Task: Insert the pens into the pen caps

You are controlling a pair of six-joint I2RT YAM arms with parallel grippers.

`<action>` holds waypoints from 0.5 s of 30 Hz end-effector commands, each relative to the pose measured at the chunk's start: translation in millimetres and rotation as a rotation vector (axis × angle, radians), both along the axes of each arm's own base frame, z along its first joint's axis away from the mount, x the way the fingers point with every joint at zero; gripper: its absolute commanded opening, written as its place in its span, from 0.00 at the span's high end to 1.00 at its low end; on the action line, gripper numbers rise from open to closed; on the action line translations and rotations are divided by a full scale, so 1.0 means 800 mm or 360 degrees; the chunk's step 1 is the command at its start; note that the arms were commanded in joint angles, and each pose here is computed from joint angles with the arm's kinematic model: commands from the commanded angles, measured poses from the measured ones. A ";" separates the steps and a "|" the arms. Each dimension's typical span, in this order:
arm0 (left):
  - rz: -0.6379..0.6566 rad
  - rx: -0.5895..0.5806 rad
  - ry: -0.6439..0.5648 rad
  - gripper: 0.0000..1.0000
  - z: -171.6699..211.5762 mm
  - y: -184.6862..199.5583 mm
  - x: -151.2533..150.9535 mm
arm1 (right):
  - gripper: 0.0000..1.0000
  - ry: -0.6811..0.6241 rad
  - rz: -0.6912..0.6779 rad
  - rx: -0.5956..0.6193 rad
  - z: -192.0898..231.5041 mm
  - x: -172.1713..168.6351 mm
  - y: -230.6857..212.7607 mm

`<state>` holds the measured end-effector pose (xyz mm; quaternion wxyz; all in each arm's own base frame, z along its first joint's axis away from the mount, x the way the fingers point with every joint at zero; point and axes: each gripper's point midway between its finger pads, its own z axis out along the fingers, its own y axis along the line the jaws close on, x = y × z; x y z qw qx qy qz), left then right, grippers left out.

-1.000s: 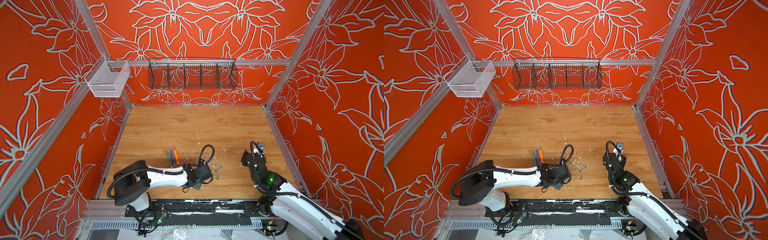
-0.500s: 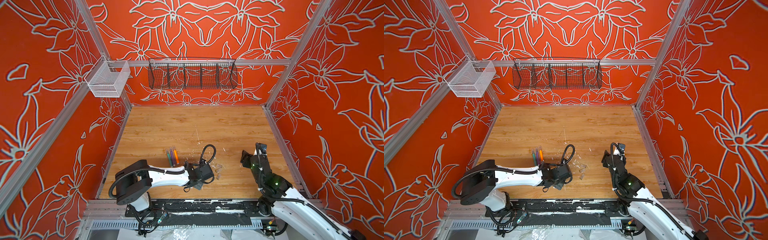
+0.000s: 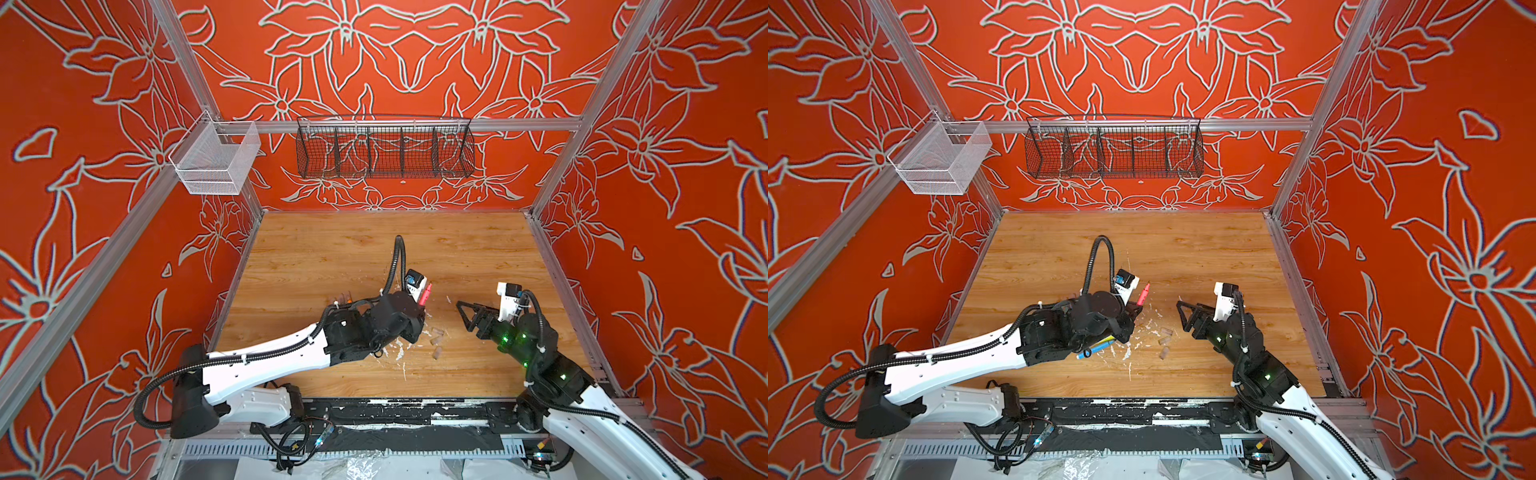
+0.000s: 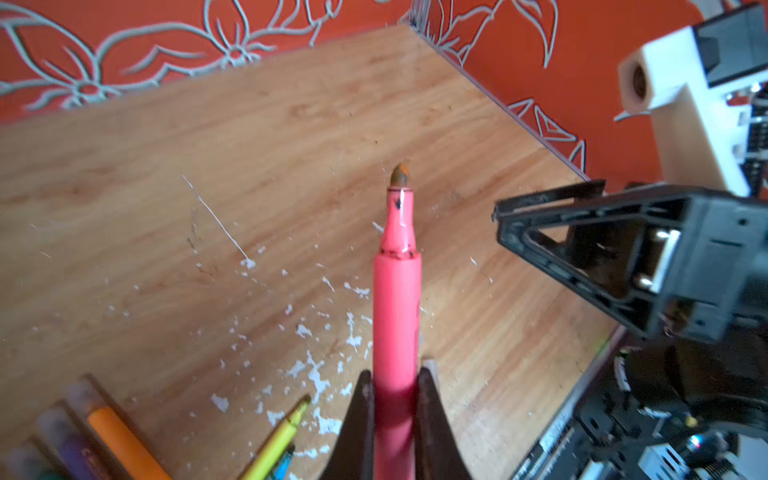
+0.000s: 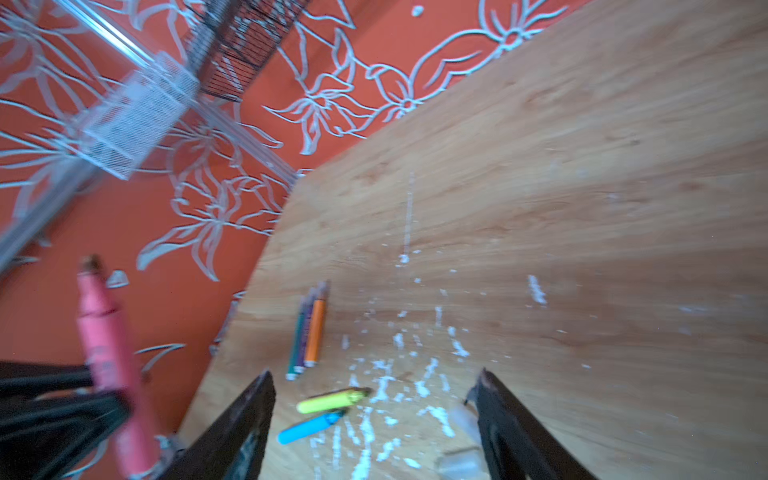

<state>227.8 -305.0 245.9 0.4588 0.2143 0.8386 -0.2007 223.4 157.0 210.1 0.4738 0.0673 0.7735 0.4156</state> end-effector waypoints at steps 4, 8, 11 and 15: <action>-0.0122 -0.0157 -0.0266 1.00 -0.008 0.017 0.004 | 0.21 -0.0174 0.0337 0.0334 0.065 -0.029 0.056; -0.0197 -0.0193 -0.0297 1.00 -0.005 0.016 -0.006 | 0.23 -0.0214 0.0446 0.0258 0.077 -0.042 0.099; -0.0207 -0.0167 -0.0310 1.00 -0.013 0.016 -0.005 | 0.24 -0.0229 0.0482 0.0189 0.084 -0.044 0.125; -0.0247 -0.0159 -0.0289 1.00 -0.020 0.010 -0.008 | 0.26 -0.0211 0.0421 0.0144 0.080 -0.030 0.139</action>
